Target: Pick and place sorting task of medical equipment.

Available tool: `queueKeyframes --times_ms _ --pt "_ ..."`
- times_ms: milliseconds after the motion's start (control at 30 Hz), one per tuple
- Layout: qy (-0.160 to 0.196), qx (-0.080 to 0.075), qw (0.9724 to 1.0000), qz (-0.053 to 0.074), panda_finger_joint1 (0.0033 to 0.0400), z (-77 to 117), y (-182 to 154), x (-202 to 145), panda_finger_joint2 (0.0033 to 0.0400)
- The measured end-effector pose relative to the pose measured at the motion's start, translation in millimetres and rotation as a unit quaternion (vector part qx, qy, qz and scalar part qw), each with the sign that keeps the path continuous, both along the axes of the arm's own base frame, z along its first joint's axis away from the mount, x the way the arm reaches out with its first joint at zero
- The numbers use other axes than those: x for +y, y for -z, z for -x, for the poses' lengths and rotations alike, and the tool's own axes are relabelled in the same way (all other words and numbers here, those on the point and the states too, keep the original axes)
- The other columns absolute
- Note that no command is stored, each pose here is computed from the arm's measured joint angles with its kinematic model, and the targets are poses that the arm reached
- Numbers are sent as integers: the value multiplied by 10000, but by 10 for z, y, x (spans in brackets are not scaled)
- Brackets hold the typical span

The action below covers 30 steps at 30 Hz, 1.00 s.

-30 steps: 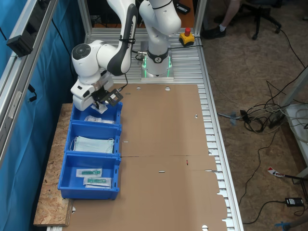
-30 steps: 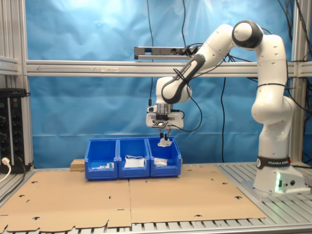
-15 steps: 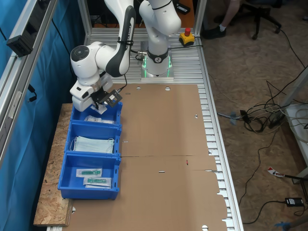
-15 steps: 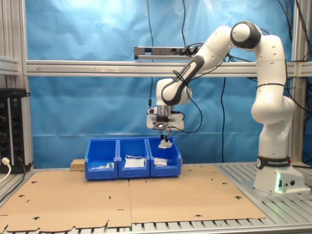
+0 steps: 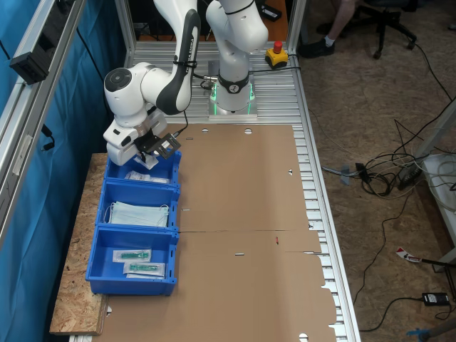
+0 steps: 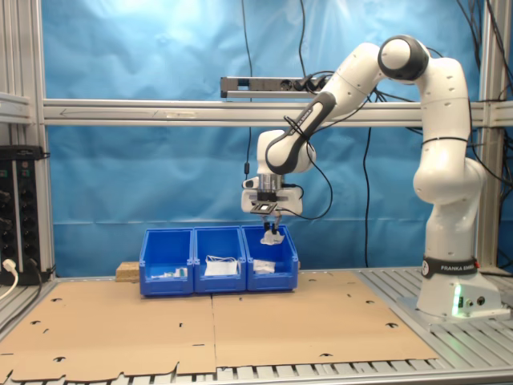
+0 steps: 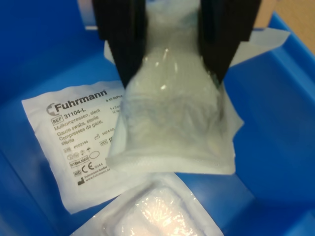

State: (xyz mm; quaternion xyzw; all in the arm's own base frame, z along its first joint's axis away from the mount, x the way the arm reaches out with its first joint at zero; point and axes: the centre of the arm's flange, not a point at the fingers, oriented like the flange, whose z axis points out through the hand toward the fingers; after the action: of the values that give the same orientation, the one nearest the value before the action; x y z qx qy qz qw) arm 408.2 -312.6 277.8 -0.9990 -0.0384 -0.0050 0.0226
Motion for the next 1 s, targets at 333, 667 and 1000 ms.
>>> queueKeyframes --times_ms 333,667,1000 --pt "2 -2 10000 2 76 0 0 -2 76" --pt "2 -2 10000 2 76 1 0 -2 76" --pt "2 -2 10000 2 99 0 0 -2 99"
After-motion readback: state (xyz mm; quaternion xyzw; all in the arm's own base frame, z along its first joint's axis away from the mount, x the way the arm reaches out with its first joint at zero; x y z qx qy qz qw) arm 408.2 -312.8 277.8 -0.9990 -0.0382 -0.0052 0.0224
